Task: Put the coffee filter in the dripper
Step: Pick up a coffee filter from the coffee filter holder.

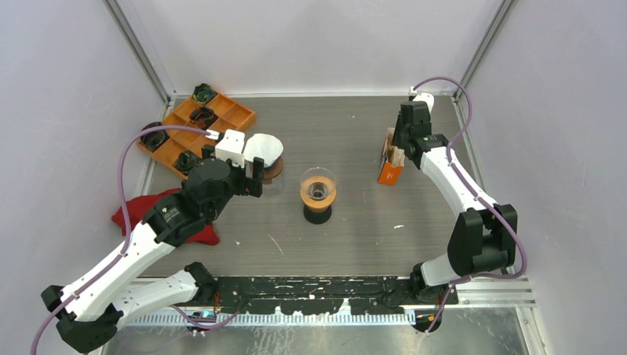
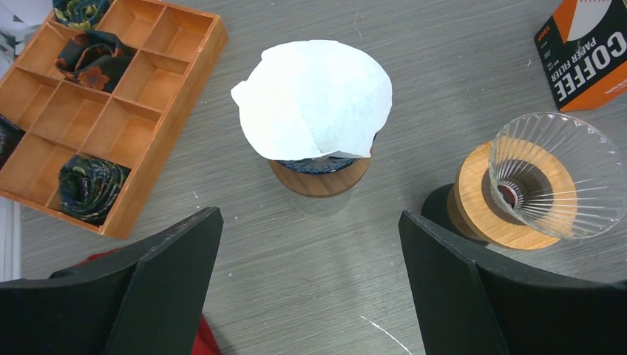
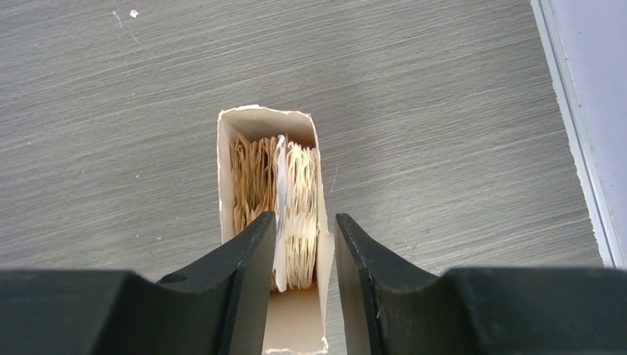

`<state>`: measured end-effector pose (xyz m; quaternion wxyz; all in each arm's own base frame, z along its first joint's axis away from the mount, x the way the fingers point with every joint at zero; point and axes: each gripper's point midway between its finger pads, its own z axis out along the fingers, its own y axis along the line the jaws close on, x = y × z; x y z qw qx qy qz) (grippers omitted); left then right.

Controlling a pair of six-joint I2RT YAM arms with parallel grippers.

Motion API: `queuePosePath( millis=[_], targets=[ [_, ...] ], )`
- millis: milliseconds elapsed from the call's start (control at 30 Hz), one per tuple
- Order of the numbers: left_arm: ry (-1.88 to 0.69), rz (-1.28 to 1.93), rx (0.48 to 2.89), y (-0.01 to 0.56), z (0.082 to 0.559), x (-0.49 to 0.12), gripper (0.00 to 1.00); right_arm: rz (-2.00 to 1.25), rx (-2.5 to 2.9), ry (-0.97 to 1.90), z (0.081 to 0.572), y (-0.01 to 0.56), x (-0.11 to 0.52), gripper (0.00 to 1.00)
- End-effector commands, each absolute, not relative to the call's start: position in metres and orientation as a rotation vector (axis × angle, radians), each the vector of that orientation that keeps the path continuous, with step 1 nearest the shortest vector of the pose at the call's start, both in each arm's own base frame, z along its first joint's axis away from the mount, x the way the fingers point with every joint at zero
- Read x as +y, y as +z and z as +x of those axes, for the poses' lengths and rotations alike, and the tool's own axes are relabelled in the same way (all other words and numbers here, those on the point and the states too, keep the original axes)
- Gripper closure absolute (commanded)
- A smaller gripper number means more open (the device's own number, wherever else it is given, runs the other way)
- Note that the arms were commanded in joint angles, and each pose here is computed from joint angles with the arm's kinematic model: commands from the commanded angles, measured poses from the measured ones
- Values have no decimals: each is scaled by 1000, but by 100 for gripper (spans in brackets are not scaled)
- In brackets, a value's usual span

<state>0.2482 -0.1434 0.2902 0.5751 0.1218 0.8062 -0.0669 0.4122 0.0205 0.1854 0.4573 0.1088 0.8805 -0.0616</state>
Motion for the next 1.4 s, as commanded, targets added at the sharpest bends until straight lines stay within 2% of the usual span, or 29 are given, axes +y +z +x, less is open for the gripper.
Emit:
queuePosePath(
  millis=[0,200,367,500,1367],
  targets=[
    [-166,242,1827,306,255,-141,8,296,2106,-104,430,191,23,61],
    [-173,229,1830,305,258,-137,8,298,2111,-89,434,183,24,72],
    [-202,218,1836,304,259,-138,7,292,2108,-69,434,187,27,90],
    [-231,222,1837,304,260,-139,7,289,2093,-59,431,198,27,99],
    [-383,256,1836,303,261,-154,7,194,1989,53,385,297,36,99]
  ],
)
